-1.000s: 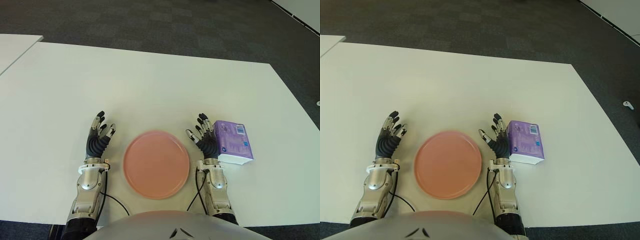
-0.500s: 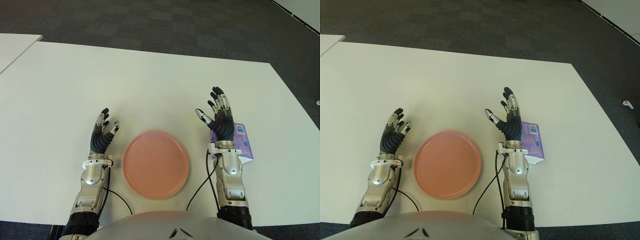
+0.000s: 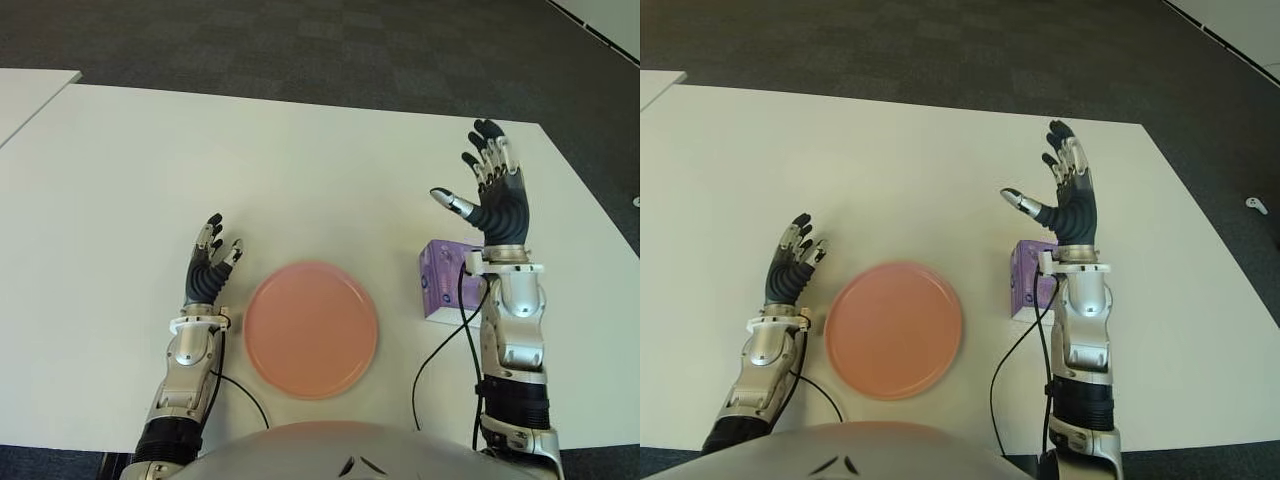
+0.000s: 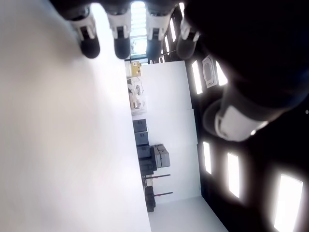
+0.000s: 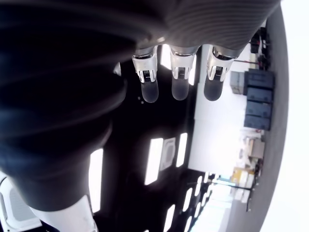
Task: Put the tissue paper into the plate.
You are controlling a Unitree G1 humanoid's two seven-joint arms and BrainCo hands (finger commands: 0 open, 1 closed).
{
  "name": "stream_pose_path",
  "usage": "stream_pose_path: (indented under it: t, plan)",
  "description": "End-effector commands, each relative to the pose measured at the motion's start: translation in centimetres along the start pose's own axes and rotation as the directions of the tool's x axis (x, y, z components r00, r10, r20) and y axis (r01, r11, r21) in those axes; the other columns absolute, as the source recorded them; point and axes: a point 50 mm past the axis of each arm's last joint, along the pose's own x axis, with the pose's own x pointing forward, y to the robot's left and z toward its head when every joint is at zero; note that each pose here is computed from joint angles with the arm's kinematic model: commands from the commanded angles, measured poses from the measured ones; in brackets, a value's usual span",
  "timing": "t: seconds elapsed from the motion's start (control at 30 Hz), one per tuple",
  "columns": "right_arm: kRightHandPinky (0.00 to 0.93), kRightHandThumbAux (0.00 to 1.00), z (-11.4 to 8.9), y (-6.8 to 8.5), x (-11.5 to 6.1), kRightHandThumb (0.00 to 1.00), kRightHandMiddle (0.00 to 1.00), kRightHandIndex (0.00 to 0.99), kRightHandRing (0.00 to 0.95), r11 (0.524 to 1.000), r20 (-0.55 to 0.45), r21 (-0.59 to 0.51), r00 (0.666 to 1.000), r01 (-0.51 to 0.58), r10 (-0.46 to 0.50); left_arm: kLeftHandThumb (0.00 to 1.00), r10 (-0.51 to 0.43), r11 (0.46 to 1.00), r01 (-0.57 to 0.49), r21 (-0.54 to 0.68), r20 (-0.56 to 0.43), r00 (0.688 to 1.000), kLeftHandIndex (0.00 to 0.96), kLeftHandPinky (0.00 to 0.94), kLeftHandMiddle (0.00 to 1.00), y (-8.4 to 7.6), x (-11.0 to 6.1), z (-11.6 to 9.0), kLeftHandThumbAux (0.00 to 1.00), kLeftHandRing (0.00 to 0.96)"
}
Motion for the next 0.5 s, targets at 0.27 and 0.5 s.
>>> stream_pose_path:
  t: [0.27, 0.5]
  plan:
    - [0.021, 0.802, 1.9, -1.2, 1.7, 0.167, 0.037, 0.03, 0.013, 0.997, 0.036, -0.076, 0.999, -0.014, 0.017, 0.0, -0.035, 0.999, 0.034, -0.017, -0.072, 0.997, 0.0, 0.0, 0.0, -0.6, -0.9, -1.6, 0.523, 0.0]
    - [0.03, 0.794, 3.8, -2.9, 3.0, 0.177, 0.045, 0.033, 0.022, 0.99, 0.1, -0.137, 0.994, -0.019, 0.033, 0.0, -0.045, 0.999, 0.045, -0.008, -0.073, 0.996, 0.0, 0.0, 0.0, -0.7, -0.8, -1.8, 0.516, 0.0]
